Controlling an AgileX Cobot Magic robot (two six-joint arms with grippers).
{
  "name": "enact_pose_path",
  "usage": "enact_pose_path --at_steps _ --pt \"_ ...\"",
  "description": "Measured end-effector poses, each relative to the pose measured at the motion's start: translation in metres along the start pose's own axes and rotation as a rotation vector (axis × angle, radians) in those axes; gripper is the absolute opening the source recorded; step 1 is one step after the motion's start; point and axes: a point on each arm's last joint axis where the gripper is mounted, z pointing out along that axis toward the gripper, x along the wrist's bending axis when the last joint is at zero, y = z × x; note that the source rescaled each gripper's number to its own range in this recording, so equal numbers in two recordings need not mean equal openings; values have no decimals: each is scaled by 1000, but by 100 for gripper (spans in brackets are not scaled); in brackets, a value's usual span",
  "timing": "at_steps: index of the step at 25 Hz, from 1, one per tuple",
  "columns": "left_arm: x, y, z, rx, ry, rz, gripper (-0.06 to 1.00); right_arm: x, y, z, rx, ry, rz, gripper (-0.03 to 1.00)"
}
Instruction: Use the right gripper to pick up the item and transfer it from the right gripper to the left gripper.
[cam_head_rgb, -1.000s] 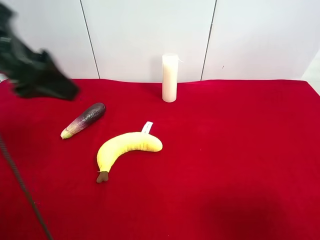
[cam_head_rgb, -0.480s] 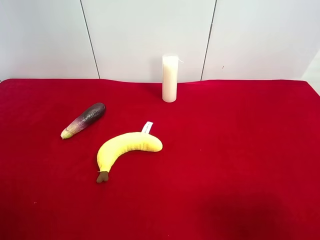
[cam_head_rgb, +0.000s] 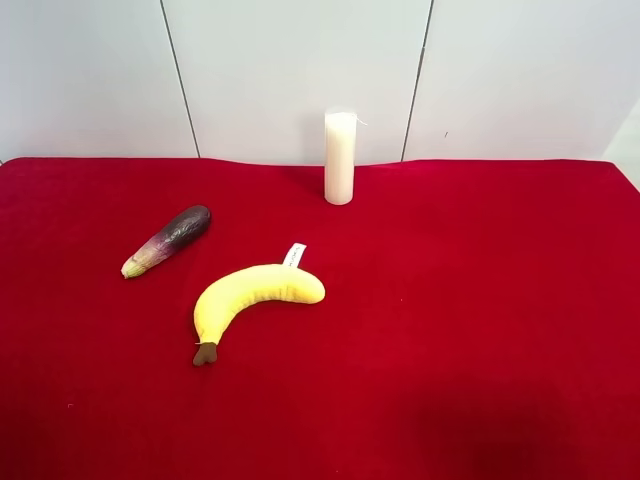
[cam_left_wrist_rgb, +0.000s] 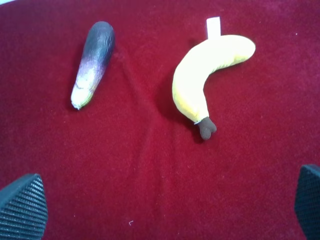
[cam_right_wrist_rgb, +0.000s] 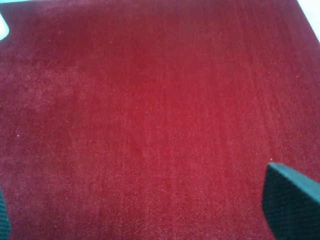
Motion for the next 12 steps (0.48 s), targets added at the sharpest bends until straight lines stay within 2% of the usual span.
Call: enact_pose_path --at_steps 8,10,12 --pt "0 0 0 0 1 -3 100 0 0 0 0 0 0 100" --pt "0 0 0 0 18 -11 100 0 0 0 0 -9 5 100" --pt "-1 0 0 -1 69 -37 100 0 0 0 -1 -29 15 100"
